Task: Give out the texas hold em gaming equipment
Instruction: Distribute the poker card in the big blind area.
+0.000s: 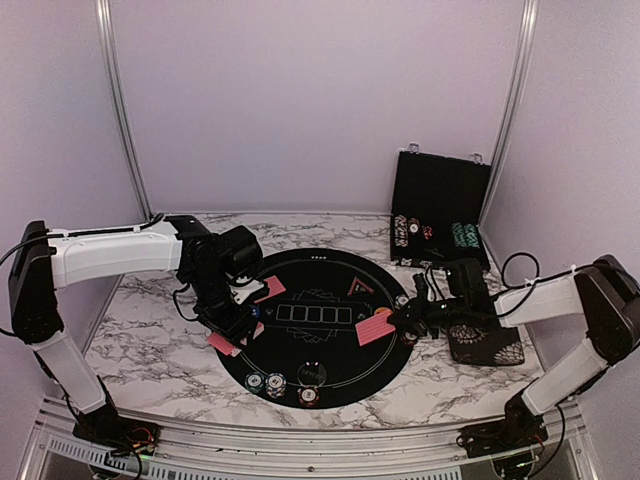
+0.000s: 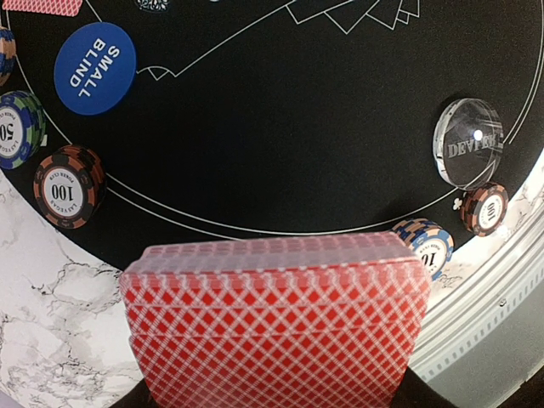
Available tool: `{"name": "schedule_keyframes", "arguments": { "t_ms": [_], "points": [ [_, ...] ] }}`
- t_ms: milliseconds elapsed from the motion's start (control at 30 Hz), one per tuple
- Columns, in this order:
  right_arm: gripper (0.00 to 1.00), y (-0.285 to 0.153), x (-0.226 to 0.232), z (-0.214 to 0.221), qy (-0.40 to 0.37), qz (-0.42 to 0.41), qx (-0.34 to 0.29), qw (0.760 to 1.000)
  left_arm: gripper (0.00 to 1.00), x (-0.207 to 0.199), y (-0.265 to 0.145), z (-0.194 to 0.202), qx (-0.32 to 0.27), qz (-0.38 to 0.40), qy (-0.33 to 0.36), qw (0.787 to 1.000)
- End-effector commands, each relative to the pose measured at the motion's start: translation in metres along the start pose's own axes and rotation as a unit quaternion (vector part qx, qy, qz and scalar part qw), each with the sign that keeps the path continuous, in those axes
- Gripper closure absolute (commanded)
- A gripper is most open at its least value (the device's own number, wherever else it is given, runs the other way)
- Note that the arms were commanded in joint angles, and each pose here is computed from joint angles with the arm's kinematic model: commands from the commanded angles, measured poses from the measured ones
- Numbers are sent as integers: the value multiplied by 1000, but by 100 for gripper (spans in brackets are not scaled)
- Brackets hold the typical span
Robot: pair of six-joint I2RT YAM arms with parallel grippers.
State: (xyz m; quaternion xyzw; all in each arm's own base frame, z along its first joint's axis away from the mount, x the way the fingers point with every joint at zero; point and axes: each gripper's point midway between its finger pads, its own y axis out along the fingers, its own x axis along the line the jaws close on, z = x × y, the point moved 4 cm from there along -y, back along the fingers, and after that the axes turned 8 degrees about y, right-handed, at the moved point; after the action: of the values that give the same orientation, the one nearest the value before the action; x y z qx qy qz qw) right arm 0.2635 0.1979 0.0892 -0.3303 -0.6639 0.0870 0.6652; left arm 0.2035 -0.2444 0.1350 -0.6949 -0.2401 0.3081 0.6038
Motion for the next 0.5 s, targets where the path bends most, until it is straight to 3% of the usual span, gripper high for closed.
{"name": "schedule_keyframes", "arguments": {
  "t_ms": [0,467],
  "points": [
    [86,-1,4,3,-25,23,-3,999,44,0,4,5,14,7,3,1000],
    [80,-13,5,6,-64,101,-29,992,43,-1,6,6,15,12,1,1000]
  ]
}}
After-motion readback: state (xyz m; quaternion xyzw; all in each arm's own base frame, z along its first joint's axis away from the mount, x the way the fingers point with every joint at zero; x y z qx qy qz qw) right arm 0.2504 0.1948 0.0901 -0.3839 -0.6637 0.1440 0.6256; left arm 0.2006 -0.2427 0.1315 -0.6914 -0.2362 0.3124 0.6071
